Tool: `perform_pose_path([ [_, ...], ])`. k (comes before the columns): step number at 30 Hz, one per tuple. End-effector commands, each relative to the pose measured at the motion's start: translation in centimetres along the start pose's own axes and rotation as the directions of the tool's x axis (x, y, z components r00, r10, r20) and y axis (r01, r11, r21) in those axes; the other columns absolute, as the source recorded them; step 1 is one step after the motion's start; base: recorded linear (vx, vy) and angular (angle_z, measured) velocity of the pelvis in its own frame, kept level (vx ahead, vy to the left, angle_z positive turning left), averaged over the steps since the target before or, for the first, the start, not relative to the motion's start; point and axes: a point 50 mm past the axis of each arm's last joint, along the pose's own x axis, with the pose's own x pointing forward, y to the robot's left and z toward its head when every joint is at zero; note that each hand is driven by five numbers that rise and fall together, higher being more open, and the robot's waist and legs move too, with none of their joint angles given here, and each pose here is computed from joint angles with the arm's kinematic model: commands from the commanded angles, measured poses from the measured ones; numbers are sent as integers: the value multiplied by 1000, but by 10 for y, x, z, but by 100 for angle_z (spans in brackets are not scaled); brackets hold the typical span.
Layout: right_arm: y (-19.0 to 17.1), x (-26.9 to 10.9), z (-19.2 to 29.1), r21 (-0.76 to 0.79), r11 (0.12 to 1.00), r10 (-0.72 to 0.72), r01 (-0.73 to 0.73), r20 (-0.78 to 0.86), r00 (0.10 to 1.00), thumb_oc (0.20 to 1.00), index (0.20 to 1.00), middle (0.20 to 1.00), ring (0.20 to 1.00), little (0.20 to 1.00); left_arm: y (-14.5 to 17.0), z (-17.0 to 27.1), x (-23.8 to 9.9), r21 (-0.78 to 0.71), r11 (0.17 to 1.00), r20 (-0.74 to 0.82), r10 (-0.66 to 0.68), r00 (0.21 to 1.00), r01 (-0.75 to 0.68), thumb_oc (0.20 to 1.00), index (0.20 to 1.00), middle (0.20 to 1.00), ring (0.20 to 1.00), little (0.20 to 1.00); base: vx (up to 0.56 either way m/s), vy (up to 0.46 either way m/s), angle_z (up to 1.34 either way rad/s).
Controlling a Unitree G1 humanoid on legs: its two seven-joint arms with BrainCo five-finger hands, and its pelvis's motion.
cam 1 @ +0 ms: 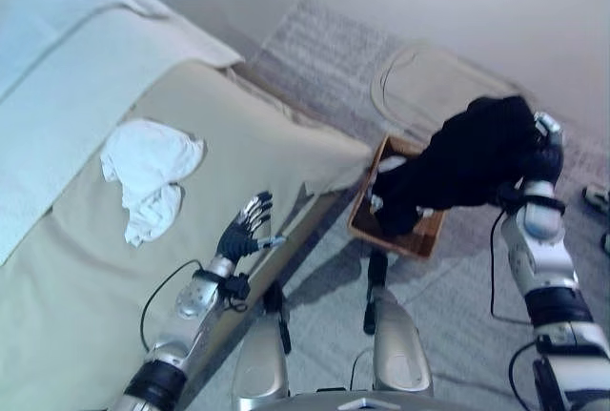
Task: Pick up clothes into the bucket
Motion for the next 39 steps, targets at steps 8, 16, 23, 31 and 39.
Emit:
perform_pose_path([
  [8, 13, 49, 52, -52, 994, -83, 94, 185, 979, 200, 200, 200, 200, 200, 0, 47, -14, 53, 998, 233, 4, 972, -17, 1000, 1000, 1000, 1000, 1000, -23, 55, -4],
  [16, 19, 68, 40, -152, 981, -110, 122, 82, 991, 200, 200, 200, 200, 200, -12, 53, -12, 46, 999, 263, -12, 965, -1, 1000, 1000, 1000, 1000, 1000, -12, -4, -2],
  [23, -2, 66, -2, -243, 952, -224, 186, -142, 964, 200, 200, 200, 200, 200, -18, 52, -9, 65, 998, 260, -25, 965, 8, 1000, 1000, 1000, 1000, 1000, 2, -5, 2],
  [31, -37, 79, 15, -277, 920, -320, 276, -129, 938, 200, 200, 200, 200, 200, -12, 49, -14, 42, 999, 244, -3, 970, -8, 1000, 1000, 1000, 1000, 1000, 14, 8, 6],
  [39, -45, 91, 40, -274, 906, -349, 324, -45, 936, 200, 200, 200, 200, 200, -13, 51, -12, 43, 999, 245, -1, 969, -10, 1000, 1000, 1000, 1000, 1000, 26, -16, -3],
])
